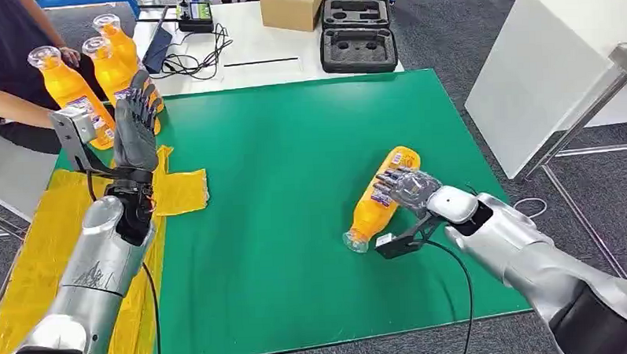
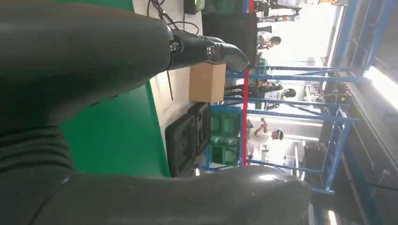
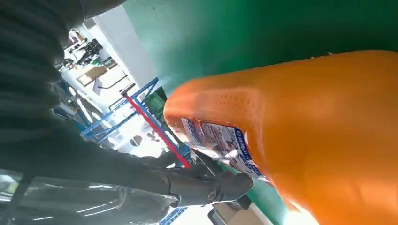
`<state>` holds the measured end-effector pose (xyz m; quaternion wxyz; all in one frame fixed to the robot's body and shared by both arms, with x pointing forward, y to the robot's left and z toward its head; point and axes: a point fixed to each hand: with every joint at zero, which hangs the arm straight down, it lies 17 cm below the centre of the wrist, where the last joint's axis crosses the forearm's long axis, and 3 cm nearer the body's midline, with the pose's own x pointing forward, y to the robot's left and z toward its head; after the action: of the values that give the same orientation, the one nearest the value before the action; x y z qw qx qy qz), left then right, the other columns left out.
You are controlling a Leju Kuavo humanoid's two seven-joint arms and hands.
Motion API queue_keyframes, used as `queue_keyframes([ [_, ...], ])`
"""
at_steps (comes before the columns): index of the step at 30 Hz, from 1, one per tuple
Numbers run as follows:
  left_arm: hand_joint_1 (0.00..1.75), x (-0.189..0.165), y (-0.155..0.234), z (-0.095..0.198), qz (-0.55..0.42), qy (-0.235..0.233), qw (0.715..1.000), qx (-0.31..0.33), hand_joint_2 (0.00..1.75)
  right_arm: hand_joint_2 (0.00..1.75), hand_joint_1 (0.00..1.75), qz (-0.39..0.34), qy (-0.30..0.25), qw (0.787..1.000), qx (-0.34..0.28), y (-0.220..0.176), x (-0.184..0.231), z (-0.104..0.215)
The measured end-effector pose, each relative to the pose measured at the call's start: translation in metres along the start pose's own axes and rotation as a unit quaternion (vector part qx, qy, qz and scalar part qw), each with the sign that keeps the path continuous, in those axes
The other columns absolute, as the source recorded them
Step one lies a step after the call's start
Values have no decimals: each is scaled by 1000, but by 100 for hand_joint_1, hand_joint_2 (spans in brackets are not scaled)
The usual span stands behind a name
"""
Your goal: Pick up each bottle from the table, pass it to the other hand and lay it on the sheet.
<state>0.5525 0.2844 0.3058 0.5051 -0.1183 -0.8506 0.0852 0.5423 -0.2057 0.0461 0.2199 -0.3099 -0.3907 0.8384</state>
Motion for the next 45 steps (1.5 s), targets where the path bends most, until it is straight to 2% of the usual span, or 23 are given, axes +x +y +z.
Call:
queue_keyframes([
  [6,0,0,0,0,0,0,1000,1,0,175,0,10,22,1000,-16,2,-7,1],
  [12,0,-4,4,5,1,3,1000,6,0,175,0,26,108,991,-72,-20,-46,4],
  [17,0,-6,5,9,1,5,1000,5,0,175,0,20,129,987,-93,-31,-55,4],
  [30,0,-7,5,13,1,3,1000,2,0,175,0,9,132,986,-97,-31,-41,-5],
  [40,0,1,15,14,-2,-7,1000,9,0,175,0,-1,87,994,-73,-24,-14,-17],
  [45,0,2,18,14,-4,-8,1000,10,0,175,0,-4,81,994,-69,-23,-8,-20],
])
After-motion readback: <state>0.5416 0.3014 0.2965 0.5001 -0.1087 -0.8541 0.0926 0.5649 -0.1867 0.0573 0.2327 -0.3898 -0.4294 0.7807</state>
